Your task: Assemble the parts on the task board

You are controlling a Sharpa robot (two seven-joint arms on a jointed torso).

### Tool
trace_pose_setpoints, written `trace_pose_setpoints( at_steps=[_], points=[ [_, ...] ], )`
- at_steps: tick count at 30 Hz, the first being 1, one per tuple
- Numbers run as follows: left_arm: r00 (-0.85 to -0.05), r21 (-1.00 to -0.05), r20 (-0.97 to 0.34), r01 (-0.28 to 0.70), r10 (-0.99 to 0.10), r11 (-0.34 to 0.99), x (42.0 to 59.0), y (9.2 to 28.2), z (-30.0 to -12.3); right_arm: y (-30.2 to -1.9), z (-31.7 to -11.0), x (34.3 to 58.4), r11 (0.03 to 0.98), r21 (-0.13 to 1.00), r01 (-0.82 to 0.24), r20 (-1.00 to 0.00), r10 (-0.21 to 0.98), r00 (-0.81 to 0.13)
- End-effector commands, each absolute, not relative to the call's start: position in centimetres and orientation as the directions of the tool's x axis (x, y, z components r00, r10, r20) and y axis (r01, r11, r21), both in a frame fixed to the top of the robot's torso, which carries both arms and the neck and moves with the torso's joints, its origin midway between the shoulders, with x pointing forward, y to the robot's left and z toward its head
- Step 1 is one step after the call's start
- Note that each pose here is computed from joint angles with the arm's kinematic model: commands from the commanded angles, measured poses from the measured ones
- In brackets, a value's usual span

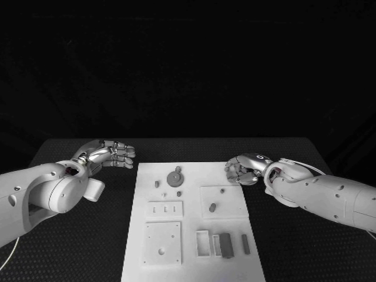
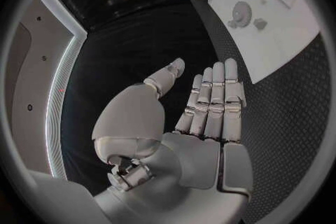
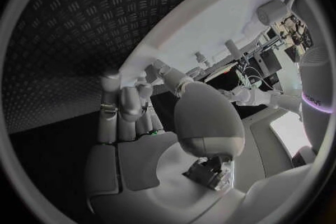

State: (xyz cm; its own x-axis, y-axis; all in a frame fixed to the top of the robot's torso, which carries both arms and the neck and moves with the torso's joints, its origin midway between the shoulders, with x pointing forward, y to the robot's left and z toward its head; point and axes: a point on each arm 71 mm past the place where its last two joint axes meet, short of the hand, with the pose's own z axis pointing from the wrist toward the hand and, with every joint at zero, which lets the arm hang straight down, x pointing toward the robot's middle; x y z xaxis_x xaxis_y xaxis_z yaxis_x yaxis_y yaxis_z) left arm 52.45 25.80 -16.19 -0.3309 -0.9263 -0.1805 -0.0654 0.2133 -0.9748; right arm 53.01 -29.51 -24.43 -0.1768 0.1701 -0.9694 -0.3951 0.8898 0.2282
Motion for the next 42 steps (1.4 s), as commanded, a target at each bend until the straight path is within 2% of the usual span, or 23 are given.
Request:
trace_pose_setpoints(
  at_steps=[1, 16, 32, 35, 42],
  points=[
    [-0.347, -0.977, -0.175, -0.055, -0.922, 0.206, 52.4, 25.6, -16.1, -29.5, -24.9, 52.9, 0.895, 0.227, -0.385, -0.967, 0.161, -0.196],
    [-0.345, -0.977, -0.175, -0.057, -0.922, 0.207, 52.3, 25.6, -16.1, -29.3, -24.9, 52.8, 0.893, 0.221, -0.392, -0.970, 0.159, -0.184],
    [-0.344, -0.972, -0.186, -0.070, -0.920, 0.223, 52.3, 25.6, -16.2, -28.4, -24.4, 52.4, 0.886, 0.218, -0.409, -0.975, 0.180, -0.130],
    [-0.348, -0.966, -0.202, -0.081, -0.915, 0.244, 52.3, 25.5, -16.3, -27.8, -23.7, 52.2, 0.879, 0.215, -0.425, -0.976, 0.180, -0.121],
    [-0.381, -0.938, -0.261, -0.115, -0.887, 0.326, 51.9, 24.9, -16.8, -25.1, -20.7, 52.3, 0.870, 0.182, -0.459, -0.983, 0.162, -0.083]
  ],
)
